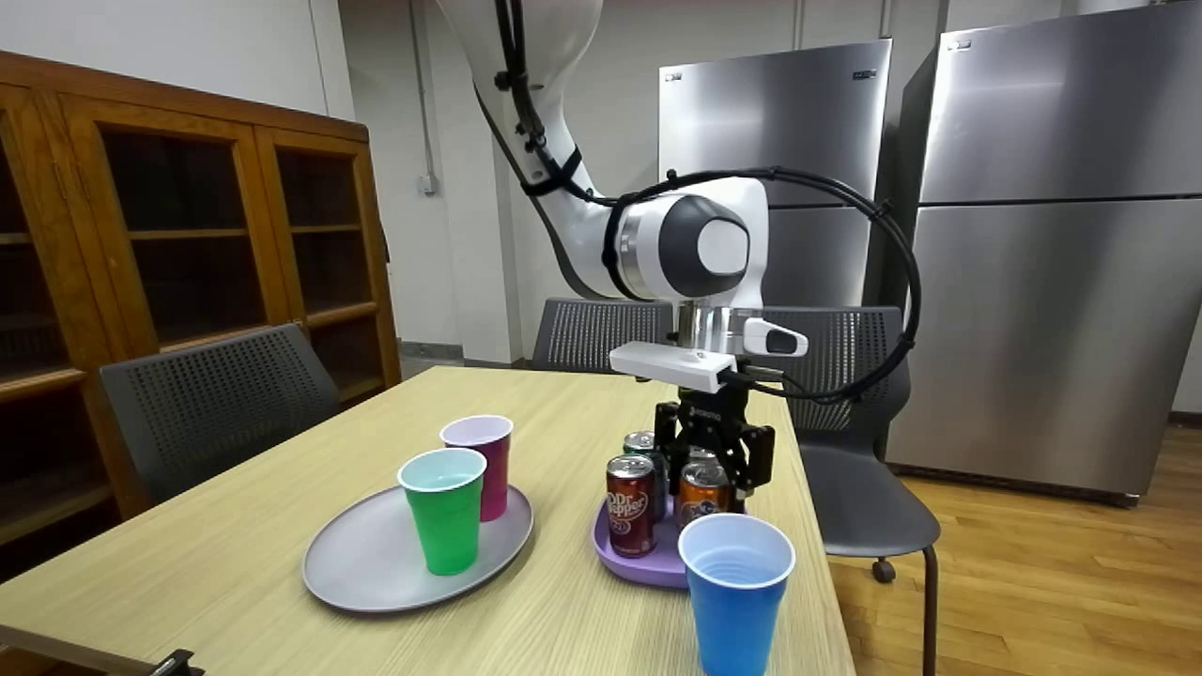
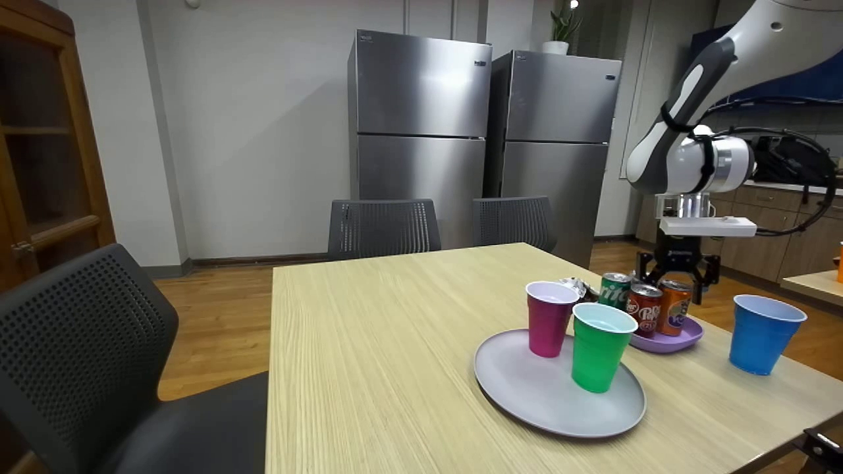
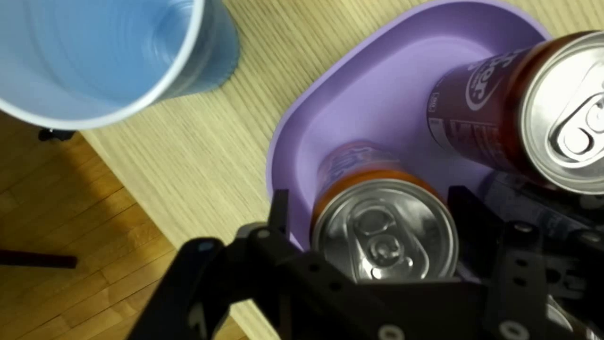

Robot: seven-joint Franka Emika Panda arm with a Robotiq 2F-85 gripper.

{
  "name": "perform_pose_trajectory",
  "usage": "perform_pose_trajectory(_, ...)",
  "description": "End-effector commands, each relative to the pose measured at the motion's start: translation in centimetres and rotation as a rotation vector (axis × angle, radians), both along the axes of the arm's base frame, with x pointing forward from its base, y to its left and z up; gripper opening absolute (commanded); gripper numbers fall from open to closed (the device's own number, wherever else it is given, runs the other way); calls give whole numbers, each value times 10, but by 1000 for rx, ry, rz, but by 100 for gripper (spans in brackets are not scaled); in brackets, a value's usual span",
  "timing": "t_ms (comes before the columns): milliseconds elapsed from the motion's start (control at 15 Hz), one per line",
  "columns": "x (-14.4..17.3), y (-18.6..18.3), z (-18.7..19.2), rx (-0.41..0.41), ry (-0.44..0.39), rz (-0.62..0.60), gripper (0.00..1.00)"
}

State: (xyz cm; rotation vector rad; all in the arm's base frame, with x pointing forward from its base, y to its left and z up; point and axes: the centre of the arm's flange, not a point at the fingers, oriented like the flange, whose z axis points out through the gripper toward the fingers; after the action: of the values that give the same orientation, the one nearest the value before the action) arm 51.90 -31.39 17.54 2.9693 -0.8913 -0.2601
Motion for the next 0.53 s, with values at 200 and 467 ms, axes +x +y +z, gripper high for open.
perform_pose_trajectory(200,-8,-2,22,11,-13,0,100)
perform_pose_trajectory(467,-18,-2,37,5,-31,-3,100)
